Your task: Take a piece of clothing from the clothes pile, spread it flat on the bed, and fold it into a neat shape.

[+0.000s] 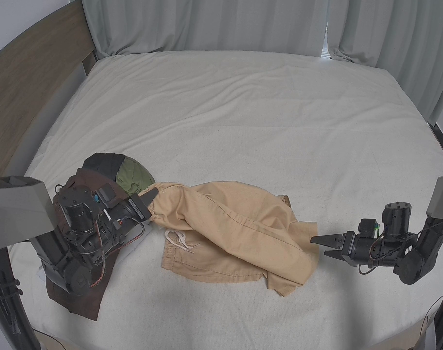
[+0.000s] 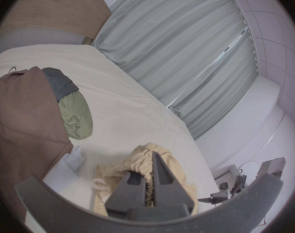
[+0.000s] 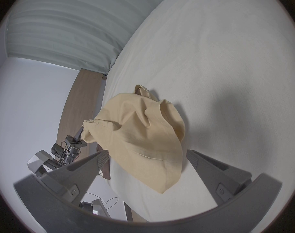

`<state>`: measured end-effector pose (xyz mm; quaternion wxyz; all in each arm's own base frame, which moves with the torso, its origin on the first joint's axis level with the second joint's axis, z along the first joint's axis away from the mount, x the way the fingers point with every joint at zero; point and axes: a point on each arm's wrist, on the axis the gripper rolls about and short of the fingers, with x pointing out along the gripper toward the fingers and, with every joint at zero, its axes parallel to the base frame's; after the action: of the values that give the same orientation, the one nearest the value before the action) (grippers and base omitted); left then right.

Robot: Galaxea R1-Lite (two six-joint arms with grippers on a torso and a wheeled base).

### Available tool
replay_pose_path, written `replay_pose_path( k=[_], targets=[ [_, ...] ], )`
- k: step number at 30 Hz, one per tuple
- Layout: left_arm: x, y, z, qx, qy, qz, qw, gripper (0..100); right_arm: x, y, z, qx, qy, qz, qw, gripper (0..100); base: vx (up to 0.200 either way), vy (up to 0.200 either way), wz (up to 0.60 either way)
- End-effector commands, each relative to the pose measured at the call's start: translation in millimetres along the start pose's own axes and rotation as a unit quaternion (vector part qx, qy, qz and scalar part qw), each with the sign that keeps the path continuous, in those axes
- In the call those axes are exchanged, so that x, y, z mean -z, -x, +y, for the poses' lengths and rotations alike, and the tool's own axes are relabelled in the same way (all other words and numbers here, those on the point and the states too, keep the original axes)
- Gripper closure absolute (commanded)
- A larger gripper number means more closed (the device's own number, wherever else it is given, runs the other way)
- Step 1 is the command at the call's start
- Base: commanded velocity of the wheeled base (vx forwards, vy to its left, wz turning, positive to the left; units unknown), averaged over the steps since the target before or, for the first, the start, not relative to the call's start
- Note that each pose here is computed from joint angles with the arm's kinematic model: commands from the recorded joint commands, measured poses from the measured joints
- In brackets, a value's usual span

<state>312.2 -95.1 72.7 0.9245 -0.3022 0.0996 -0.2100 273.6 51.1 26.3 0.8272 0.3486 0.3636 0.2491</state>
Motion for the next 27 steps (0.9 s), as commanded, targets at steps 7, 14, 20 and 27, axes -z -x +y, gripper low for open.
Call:
replay_pose_path(
  k=[7, 14, 20, 27],
  targets=[
    [0.8, -0.3, -0.2, 0.001, 0.0, 0.001, 1.0, 100, 19.0, -26.2, -22.5, 0.002, -0.036, 0.024, 0.9991, 0, 0.0, 0.0, 0.0],
    [0.3, -0.5, 0.1, 0.001, 0.0, 0.0, 1.0, 100, 24.8, -34.0, -9.4, -0.035, -0.064, 0.015, 0.9972, 0, 0.0, 0.0, 0.0],
    [0.3, -0.5, 0.1, 0.001, 0.0, 0.0, 1.0, 100, 28.1, -34.1, -1.4, -0.059, -0.081, 0.014, 0.9949, 0, 0.0, 0.0, 0.0],
    [0.1, -0.8, 0.6, 0.0, 0.0, -0.001, 1.0, 100, 22.3, -8.4, 22.3, -0.117, -0.072, 0.033, 0.99, 0, 0.0, 0.0, 0.0]
  ],
)
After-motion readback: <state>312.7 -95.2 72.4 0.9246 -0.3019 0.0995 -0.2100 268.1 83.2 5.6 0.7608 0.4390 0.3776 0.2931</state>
